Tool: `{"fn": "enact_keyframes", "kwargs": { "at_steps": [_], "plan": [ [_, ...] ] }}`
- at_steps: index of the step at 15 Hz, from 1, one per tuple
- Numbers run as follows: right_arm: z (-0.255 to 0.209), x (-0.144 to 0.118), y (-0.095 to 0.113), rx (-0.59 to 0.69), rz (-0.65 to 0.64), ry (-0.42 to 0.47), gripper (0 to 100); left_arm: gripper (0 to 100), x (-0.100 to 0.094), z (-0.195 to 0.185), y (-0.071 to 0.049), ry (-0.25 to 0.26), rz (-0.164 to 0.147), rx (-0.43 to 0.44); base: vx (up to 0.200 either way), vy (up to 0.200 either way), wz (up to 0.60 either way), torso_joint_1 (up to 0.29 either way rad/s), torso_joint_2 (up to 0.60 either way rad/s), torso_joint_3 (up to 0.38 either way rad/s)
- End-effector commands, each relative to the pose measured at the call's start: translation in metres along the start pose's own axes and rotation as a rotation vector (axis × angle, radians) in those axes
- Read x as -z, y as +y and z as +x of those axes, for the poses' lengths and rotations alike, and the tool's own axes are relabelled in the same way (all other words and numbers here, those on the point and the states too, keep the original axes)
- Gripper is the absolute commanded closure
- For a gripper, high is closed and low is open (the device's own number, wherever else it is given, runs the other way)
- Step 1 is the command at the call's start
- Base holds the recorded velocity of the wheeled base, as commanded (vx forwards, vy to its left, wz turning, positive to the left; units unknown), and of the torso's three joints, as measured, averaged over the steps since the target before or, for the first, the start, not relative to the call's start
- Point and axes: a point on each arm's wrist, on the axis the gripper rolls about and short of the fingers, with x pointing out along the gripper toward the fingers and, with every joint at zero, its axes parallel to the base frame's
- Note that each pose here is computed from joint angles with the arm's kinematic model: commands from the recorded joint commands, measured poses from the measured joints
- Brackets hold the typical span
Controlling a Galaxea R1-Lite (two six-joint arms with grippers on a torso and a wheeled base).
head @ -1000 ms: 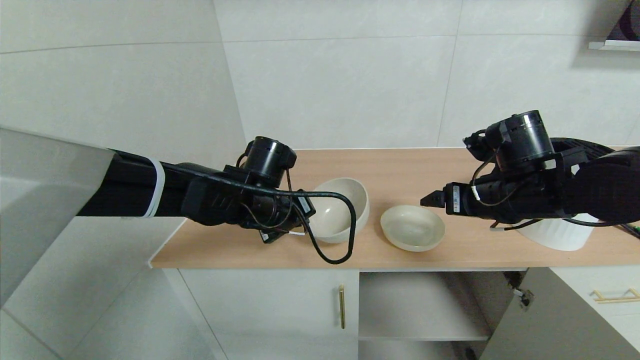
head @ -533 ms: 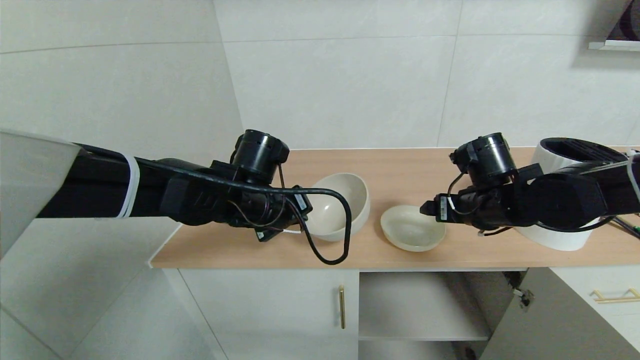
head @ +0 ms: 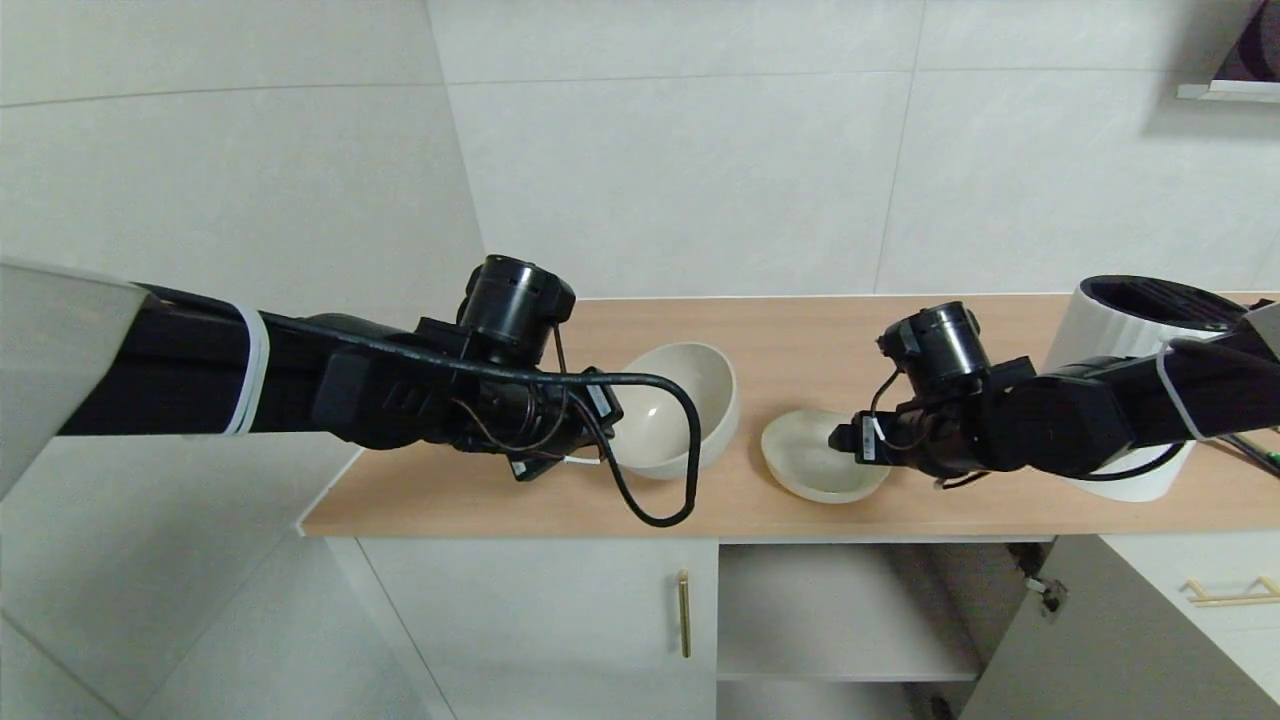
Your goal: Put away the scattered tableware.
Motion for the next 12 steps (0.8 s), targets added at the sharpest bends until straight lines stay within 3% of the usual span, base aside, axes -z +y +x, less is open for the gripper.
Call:
{"fn": "enact_keyframes", "kwargs": {
  "at_steps": [1, 7, 8, 12],
  "plan": [
    [0.0105, 0.0023, -0.0034, 0.017, 0.003, 0.016, 0, 100, 0.0002, 0.0009, 0.0002, 0.001, 0.000, -0.002, 0.000, 0.000, 0.00, 0.000, 0.00, 0.000],
    [0.0129, 0.0029, -0.0042, 0.019, 0.004, 0.021, 0, 100, 0.0001, 0.0003, 0.0000, 0.000, 0.000, -0.001, 0.000, 0.000, 0.00, 0.000, 0.00, 0.000],
    [0.0129, 0.0034, -0.0043, 0.020, 0.003, 0.022, 100, 100, -0.0001, -0.0003, -0.0002, -0.001, 0.000, 0.001, 0.000, 0.000, 0.00, 0.000, 0.00, 0.000],
    [0.0129, 0.0034, -0.0043, 0.019, 0.005, 0.023, 100, 100, -0.0001, -0.0003, -0.0002, -0.001, 0.000, 0.001, 0.000, 0.000, 0.00, 0.000, 0.00, 0.000]
  ]
}}
